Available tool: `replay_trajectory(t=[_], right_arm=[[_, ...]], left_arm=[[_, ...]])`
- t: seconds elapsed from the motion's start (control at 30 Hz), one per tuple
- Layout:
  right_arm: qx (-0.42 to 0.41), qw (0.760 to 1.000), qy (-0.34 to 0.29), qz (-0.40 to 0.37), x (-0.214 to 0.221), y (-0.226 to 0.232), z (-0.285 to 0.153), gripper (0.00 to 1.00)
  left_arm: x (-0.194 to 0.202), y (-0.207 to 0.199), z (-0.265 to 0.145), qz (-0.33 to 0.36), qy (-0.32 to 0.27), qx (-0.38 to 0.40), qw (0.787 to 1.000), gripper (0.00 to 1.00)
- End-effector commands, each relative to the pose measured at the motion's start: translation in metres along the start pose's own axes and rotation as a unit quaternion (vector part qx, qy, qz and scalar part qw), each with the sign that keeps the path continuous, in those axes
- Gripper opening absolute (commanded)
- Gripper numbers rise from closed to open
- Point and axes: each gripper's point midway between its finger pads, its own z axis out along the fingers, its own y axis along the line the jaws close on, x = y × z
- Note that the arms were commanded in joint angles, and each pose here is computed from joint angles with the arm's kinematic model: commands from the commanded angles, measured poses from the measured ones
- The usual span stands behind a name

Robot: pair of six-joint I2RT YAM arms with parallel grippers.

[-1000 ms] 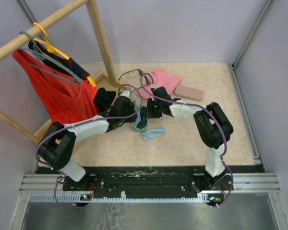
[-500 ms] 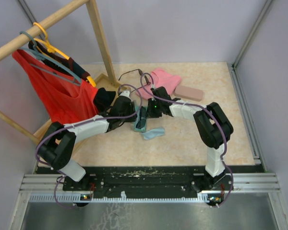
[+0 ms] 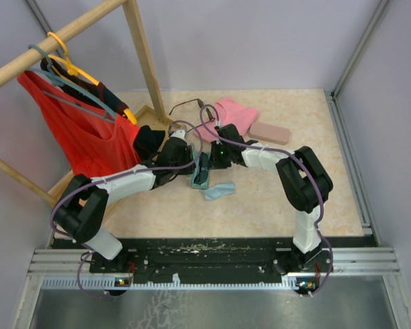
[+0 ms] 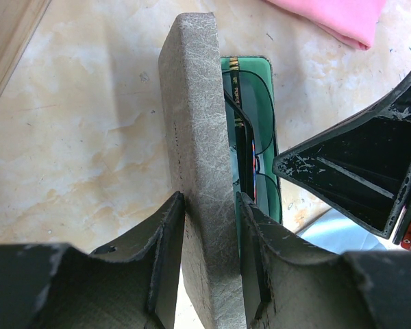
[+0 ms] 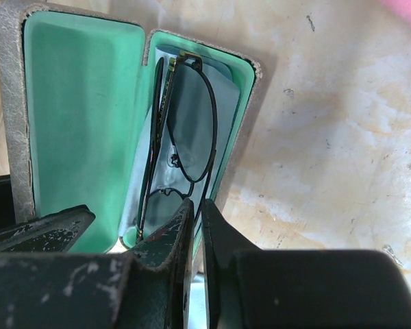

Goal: Organize the sunglasses
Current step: Adjust the sunglasses in the sunglasses case.

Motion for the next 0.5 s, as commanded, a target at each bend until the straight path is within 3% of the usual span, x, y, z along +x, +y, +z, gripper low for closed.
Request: replay_trajectory(t=[0.0, 0.47], right_arm=[[-0.018, 1.000, -0.009, -0.017, -0.011, 0.012, 0.005, 0.09], [0.027, 0.999, 0.010, -0.036, -0.002, 0.001, 0.015, 0.09]], left_arm=[[-0.012, -0.009, 0.002, -0.004, -0.011, 0.015, 1.000, 0.41], [-0.009, -0.010, 0.002, -0.005, -0.008, 0.019, 1.000, 0.41]])
